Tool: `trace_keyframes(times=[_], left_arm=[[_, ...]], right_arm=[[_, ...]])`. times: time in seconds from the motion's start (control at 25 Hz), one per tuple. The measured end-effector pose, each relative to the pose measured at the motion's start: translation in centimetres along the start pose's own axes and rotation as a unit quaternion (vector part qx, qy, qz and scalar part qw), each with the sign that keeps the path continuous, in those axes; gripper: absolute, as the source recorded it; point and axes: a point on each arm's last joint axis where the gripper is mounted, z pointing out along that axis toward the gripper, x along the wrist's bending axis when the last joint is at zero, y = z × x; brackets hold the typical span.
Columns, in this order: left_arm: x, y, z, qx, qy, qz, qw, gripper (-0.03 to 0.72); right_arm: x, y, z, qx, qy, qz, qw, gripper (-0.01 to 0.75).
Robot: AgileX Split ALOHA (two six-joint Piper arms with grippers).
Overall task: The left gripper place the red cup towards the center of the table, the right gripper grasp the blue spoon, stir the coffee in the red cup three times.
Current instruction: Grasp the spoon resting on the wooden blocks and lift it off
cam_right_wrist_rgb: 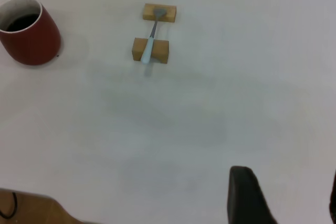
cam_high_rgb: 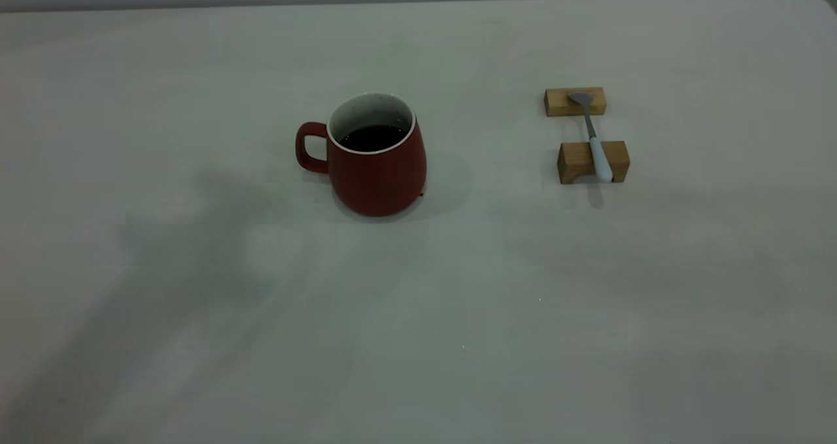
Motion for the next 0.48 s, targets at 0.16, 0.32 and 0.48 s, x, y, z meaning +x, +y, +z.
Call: trace_keyframes(times=[0.16,0.32,0.48], left_arm=[[0.3,-6.9,-3.7,-0.037,0.002,-0.010,0.999,0.243],[0.6,-15.2,-5.5,-0.080,0.000,-0.060,0.995,0.243],[0.5,-23.0,-5.2,-0.126,0.032,-0.150,0.980,0.243]], right_arm=[[0.0,0.0,0.0,0.000,0.000,0.000,1.000,0.420],[0.0,0.0,0.0,0.000,0.000,0.000,1.000,0.420],[0.0,0.0,0.0,0.000,0.000,0.000,1.000,0.420]])
